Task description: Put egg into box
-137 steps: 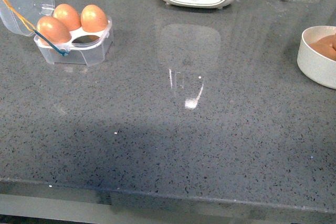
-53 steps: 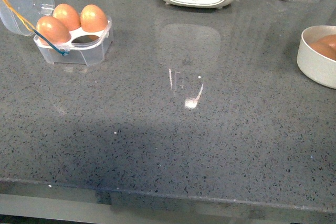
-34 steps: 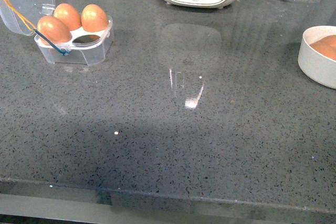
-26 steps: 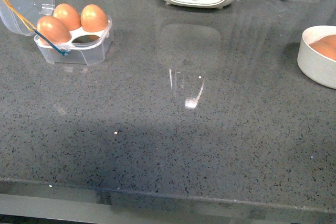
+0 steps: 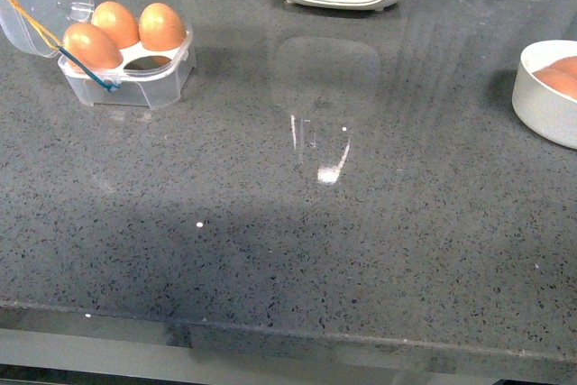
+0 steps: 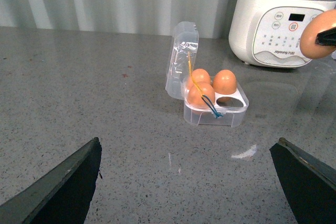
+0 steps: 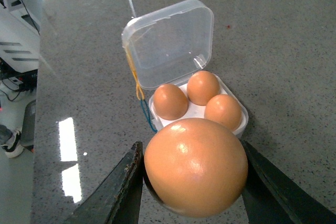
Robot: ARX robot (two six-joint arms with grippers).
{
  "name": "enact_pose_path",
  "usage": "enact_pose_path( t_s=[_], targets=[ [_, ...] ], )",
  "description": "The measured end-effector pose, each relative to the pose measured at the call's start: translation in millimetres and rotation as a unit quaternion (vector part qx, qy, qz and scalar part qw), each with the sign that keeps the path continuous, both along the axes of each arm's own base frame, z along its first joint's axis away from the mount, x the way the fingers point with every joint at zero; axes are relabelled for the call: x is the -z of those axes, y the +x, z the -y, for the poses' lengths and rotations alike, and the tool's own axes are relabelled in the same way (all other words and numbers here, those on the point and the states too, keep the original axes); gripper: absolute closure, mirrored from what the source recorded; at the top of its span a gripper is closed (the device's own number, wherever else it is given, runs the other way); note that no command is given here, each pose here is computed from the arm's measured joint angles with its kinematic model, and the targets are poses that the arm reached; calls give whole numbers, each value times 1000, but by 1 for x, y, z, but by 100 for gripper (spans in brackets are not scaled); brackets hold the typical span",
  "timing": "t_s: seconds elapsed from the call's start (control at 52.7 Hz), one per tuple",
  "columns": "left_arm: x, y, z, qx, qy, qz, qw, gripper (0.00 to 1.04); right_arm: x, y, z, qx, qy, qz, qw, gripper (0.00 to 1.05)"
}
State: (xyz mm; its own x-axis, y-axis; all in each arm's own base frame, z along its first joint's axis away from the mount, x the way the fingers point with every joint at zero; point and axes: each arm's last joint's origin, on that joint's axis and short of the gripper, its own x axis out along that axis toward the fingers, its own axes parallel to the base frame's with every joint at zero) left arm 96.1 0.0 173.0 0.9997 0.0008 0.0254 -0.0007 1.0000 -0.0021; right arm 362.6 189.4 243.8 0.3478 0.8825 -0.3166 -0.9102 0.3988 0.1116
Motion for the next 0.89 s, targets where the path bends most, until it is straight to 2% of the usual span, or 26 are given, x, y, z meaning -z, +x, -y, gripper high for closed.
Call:
enact_pose_path(
  t_s=[0.38, 0.664, 0.892],
  targets=[
    [0, 0, 0, 0, 0, 0, 1000, 7, 19, 34, -23, 12, -19, -13, 1000, 60],
    [0, 0, 0, 0, 0, 0, 1000, 7, 31, 35, -51, -10, -21, -25, 999, 60],
    [0, 0, 0, 0, 0, 0, 1000, 7, 45, 35, -60, -14, -27, -36, 999, 60]
  ],
)
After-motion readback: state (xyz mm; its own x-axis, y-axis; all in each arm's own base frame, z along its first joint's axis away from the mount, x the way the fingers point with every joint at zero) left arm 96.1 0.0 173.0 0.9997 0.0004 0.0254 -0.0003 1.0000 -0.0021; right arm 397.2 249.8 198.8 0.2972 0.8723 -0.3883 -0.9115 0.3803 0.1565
